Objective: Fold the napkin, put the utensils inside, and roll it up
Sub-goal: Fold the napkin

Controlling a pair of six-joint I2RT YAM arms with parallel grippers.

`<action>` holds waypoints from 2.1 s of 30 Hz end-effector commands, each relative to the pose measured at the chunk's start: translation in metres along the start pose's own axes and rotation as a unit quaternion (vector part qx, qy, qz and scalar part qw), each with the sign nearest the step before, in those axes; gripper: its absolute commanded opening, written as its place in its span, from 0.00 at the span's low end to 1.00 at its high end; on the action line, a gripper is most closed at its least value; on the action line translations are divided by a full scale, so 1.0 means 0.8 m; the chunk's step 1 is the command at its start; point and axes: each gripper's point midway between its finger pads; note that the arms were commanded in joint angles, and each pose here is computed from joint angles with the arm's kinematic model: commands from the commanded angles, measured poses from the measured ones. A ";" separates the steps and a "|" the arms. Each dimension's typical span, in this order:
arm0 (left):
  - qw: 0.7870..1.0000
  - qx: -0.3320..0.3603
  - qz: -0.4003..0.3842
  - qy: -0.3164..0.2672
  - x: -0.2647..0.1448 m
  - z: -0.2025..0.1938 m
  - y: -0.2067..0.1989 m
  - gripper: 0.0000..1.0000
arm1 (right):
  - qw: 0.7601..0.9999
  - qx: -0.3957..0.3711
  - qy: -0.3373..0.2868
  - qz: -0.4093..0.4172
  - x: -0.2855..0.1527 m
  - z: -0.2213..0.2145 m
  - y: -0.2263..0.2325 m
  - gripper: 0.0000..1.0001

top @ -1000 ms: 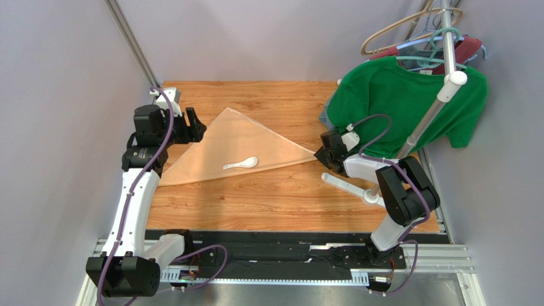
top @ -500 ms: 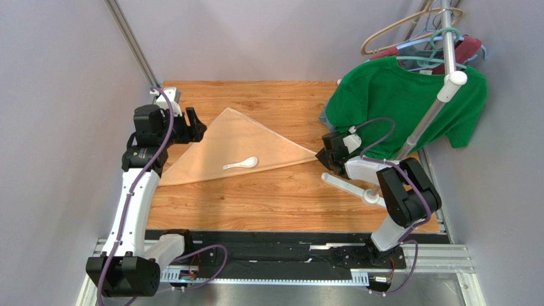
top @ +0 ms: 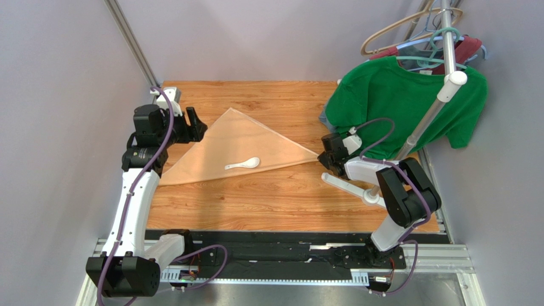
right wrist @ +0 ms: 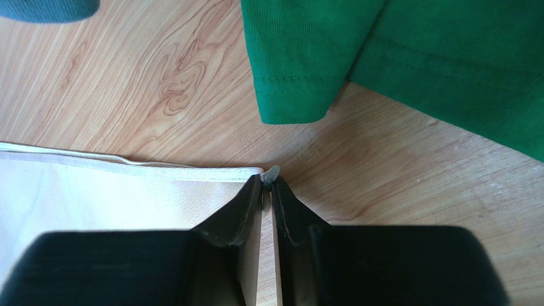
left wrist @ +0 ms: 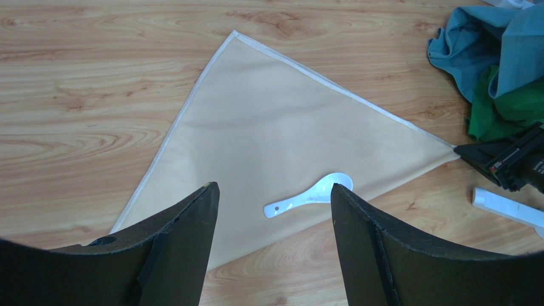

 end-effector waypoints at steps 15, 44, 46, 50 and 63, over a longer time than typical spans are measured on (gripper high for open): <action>0.999 -0.008 -0.042 -0.021 -0.002 0.014 -0.020 0.73 | 0.990 -0.106 -0.093 0.000 -0.045 0.068 0.013 0.00; 0.999 -0.006 -0.043 -0.027 -0.005 0.017 -0.021 0.73 | 0.941 -0.142 0.004 0.307 -0.133 -0.094 0.288 0.00; 0.999 -0.005 -0.045 -0.026 -0.005 0.017 -0.022 0.73 | 0.934 -0.147 0.014 0.325 -0.141 -0.112 0.302 0.00; 0.999 -0.006 -0.046 -0.028 -0.006 0.017 -0.022 0.73 | 0.924 -0.156 0.031 0.347 -0.147 -0.143 0.323 0.00; 0.998 -0.003 -0.046 -0.032 -0.009 0.019 -0.024 0.73 | 0.901 -0.158 0.045 0.401 -0.168 -0.181 0.377 0.00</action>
Point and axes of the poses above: each gripper's point midway between its finger pads, its own x axis out along the fingers, its own y axis along the line the jaws close on, z = x × y, and after that the axes turned 3 degrees about -x, right-handed
